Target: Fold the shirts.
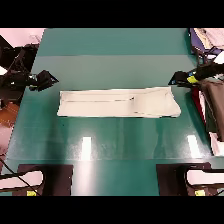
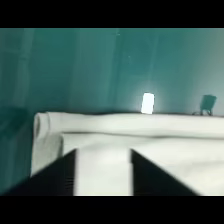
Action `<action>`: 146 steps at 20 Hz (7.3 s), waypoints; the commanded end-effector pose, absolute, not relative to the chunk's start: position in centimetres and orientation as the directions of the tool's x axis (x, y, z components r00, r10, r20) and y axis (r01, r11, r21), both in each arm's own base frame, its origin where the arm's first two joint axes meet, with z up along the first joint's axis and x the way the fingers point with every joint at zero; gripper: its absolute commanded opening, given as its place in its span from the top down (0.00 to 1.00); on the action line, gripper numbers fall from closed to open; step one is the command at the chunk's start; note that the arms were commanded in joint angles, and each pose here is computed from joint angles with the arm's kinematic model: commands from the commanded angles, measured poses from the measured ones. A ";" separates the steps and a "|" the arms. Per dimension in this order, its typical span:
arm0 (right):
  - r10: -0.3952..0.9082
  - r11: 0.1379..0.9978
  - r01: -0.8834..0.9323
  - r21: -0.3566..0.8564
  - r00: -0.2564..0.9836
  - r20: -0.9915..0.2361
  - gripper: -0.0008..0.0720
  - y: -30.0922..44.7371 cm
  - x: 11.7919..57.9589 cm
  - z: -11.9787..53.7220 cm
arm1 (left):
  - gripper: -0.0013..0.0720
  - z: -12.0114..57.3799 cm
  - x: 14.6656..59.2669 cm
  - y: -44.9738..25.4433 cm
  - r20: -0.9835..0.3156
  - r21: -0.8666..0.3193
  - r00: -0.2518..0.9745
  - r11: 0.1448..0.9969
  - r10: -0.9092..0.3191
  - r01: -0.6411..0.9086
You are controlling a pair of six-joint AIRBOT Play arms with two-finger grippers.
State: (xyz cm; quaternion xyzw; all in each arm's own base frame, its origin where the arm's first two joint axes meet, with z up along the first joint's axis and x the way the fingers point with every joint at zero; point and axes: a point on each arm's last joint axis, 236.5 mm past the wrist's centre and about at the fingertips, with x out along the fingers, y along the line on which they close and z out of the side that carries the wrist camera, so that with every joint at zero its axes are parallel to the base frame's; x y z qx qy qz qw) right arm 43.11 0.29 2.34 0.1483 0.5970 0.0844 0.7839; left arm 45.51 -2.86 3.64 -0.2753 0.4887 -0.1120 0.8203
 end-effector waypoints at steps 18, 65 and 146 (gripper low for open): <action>0.675 0.727 0.095 0.680 0.080 -0.734 0.18 0.5 39.0 -7.2 | 0.95 3.8 39.4 -19.1 -0.761 -0.566 0.206 0.785 -0.615 0.254; 0.776 0.490 -0.580 0.650 -0.050 -0.629 0.97 33.8 38.1 15.6 | 0.95 5.8 46.6 -20.4 -0.909 -0.264 0.200 0.876 -0.366 0.405; -0.097 0.873 0.298 0.387 0.882 -0.460 0.97 -20.8 40.7 27.7 | 0.95 19.9 44.5 -8.9 -0.804 -0.259 0.467 0.924 -0.368 0.280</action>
